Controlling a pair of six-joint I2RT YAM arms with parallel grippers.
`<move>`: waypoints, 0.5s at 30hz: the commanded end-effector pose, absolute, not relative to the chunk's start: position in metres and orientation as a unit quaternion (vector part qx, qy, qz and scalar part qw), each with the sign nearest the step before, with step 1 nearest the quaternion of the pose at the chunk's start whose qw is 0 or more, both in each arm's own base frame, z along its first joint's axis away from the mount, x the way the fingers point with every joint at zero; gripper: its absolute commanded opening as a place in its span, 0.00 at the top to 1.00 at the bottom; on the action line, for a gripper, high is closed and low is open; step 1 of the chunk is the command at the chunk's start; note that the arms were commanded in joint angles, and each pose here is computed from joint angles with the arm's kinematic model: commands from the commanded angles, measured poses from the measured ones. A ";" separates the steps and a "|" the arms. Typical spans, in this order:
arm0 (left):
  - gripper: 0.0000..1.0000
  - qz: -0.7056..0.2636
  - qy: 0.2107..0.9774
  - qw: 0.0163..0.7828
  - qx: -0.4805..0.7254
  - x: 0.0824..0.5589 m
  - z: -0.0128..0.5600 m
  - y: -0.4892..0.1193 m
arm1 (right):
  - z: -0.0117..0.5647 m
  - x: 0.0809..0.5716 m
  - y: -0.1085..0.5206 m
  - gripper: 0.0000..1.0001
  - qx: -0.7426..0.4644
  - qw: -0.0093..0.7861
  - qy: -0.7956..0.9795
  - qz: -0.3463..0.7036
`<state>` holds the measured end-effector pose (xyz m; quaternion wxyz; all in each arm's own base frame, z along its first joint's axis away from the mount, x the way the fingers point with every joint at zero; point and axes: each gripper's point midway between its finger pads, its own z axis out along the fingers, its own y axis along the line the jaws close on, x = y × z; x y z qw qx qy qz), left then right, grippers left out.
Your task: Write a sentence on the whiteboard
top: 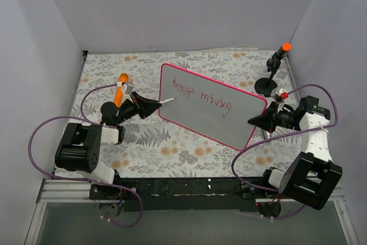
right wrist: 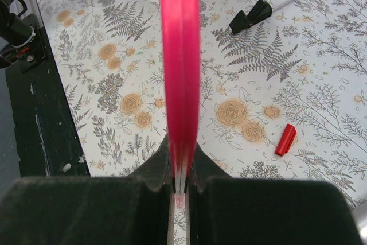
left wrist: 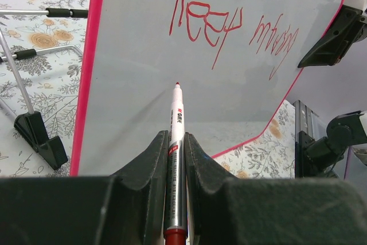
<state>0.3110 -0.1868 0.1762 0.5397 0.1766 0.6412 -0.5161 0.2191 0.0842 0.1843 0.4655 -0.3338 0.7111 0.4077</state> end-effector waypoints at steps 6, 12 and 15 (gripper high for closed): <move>1.00 -0.505 0.634 0.555 0.187 0.319 0.183 -0.185 | 0.179 0.222 0.081 0.99 -0.355 0.469 0.711 0.385; 1.00 -0.505 0.639 0.551 0.184 0.321 0.179 -0.185 | 0.180 0.222 0.081 0.99 -0.356 0.470 0.711 0.384; 1.00 -0.502 0.641 0.551 0.181 0.323 0.177 -0.184 | 0.180 0.222 0.081 0.99 -0.355 0.470 0.711 0.385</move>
